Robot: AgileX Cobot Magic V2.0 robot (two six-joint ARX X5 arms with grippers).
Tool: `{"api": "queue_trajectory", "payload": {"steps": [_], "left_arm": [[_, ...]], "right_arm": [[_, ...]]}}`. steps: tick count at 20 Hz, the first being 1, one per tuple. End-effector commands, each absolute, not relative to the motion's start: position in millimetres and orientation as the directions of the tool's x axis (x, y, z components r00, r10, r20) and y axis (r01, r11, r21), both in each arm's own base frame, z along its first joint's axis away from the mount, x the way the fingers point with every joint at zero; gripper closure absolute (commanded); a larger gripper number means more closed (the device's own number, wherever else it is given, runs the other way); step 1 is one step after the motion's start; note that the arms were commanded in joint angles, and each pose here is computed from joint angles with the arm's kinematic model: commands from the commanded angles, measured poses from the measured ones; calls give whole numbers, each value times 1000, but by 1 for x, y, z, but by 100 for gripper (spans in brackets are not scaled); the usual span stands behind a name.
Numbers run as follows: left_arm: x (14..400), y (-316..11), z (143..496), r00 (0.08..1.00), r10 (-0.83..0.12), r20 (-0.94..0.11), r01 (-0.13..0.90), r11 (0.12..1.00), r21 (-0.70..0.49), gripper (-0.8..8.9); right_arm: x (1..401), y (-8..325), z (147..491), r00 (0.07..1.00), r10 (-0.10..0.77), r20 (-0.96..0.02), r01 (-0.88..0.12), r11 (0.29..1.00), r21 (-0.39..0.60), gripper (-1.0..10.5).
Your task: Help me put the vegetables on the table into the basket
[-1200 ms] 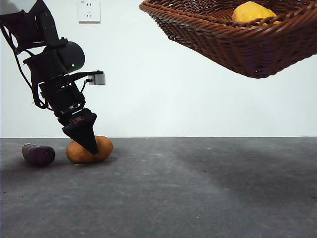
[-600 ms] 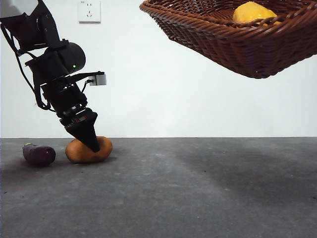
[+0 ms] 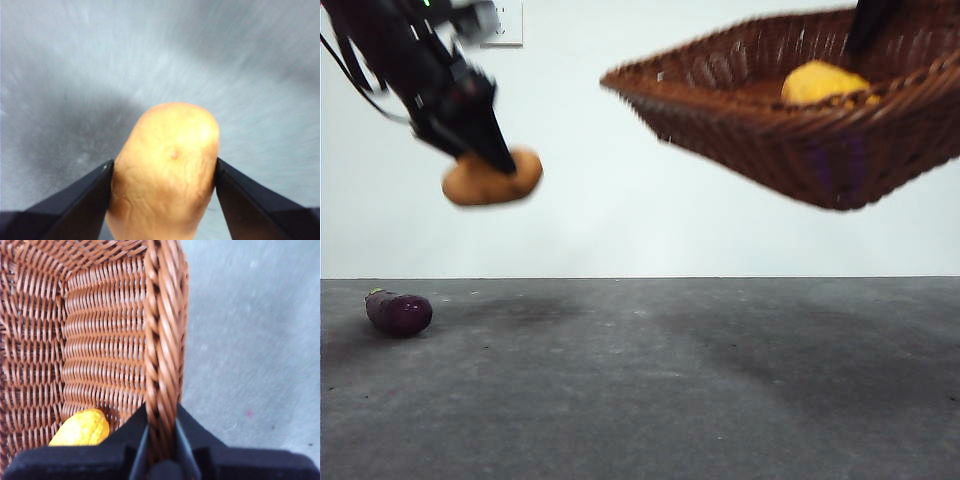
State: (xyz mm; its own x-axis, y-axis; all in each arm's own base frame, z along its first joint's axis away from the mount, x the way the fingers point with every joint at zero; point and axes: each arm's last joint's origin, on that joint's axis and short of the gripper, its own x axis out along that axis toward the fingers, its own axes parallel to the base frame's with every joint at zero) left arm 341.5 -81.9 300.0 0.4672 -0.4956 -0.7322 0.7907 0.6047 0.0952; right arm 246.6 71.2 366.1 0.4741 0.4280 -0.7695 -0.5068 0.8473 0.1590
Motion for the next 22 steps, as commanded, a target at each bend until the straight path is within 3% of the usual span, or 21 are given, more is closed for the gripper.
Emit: {"api": "queue_trajectory", "payload": {"steps": [1, 5, 9, 14, 22], "left_arm": [[318, -76, 322, 460, -515, -724, 789, 610, 68, 819], [277, -82, 356, 420, -633, -650, 846, 533, 28, 819], [246, -120, 369, 340, -691, -638, 916, 398, 58, 819], [234, -184, 349, 310, -621, -720, 945, 282, 164, 819], [268, -213, 291, 213, -520, -827, 962, 258, 86, 820]], "right_arm": [[261, 75, 353, 440, 431, -788, -485, 852, 195, 959], [286, 84, 329, 363, 486, -795, -479, 829, 288, 959], [302, 97, 310, 299, 527, -796, -478, 804, 353, 959], [302, 126, 294, 205, 547, -811, -519, 764, 384, 959], [289, 150, 264, 137, 552, -822, -542, 737, 404, 959]]}}
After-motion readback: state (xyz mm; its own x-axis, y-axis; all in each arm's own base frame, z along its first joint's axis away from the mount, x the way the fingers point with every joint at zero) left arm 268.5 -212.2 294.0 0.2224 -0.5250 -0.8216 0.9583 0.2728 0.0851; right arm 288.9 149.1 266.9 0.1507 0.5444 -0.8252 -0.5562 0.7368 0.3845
